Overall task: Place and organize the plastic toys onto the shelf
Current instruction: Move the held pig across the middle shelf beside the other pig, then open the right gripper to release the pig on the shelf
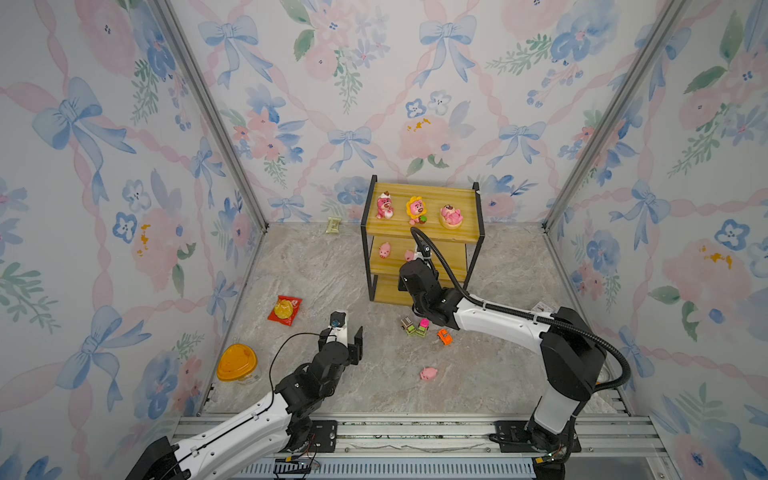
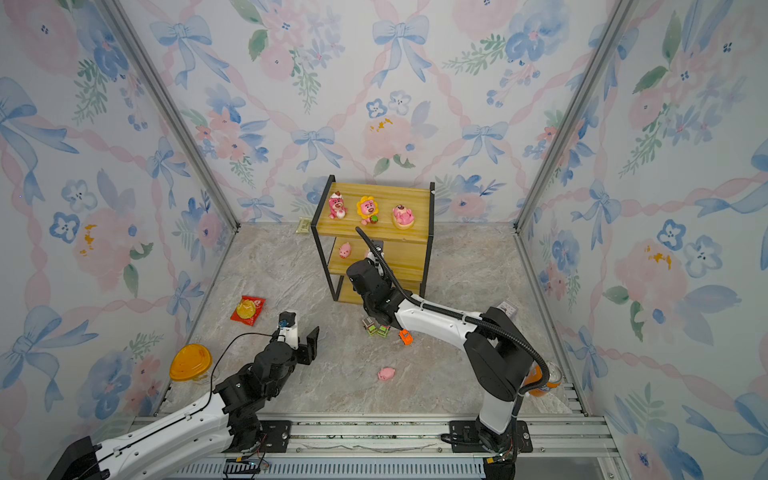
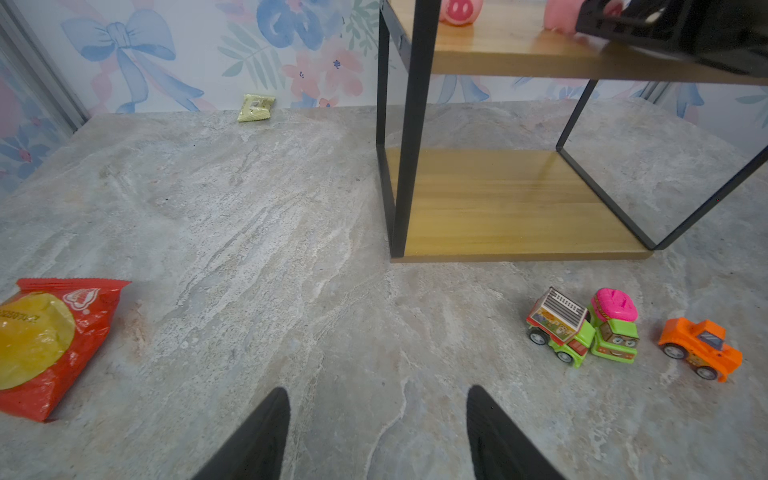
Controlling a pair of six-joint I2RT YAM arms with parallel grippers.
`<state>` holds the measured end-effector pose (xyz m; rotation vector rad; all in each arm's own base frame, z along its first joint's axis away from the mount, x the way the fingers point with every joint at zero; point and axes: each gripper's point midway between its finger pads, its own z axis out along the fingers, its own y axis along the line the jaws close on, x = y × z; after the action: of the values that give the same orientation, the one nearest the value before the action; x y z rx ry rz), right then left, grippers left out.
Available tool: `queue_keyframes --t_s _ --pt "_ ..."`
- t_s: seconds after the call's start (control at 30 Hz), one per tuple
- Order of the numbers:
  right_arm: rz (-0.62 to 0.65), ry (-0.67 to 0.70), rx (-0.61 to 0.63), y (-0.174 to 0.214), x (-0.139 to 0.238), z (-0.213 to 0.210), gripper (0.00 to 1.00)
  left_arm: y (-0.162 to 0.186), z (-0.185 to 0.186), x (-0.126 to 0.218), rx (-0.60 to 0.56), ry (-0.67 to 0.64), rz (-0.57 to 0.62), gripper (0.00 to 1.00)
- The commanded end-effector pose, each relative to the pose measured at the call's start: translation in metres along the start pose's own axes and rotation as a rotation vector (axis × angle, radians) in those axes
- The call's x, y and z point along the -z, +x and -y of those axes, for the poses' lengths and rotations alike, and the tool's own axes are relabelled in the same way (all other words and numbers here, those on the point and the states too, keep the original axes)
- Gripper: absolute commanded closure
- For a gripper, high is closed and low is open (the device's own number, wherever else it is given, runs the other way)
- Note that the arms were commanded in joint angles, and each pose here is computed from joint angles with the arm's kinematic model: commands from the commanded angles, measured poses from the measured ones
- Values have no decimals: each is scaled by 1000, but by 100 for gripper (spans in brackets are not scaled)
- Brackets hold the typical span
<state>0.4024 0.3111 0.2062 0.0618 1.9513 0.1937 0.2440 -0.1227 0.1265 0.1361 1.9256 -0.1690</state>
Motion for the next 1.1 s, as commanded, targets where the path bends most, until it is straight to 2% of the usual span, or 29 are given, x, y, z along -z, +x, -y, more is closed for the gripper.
queue_keyframes --t_s 0.0,0.13,0.4,1.07 --pt "20 29 -7 -7 -3 5 63 -12 2 1 -2 12 22 32" --pt "22 30 -6 -8 -2 7 60 -13 3 2 -2 13 21 32" --pt "24 29 -3 -8 4 9 45 -14 3 2 -1 14 19 32" --pt "22 15 42 -12 17 9 34 -14 3 2 5 13 17 32"
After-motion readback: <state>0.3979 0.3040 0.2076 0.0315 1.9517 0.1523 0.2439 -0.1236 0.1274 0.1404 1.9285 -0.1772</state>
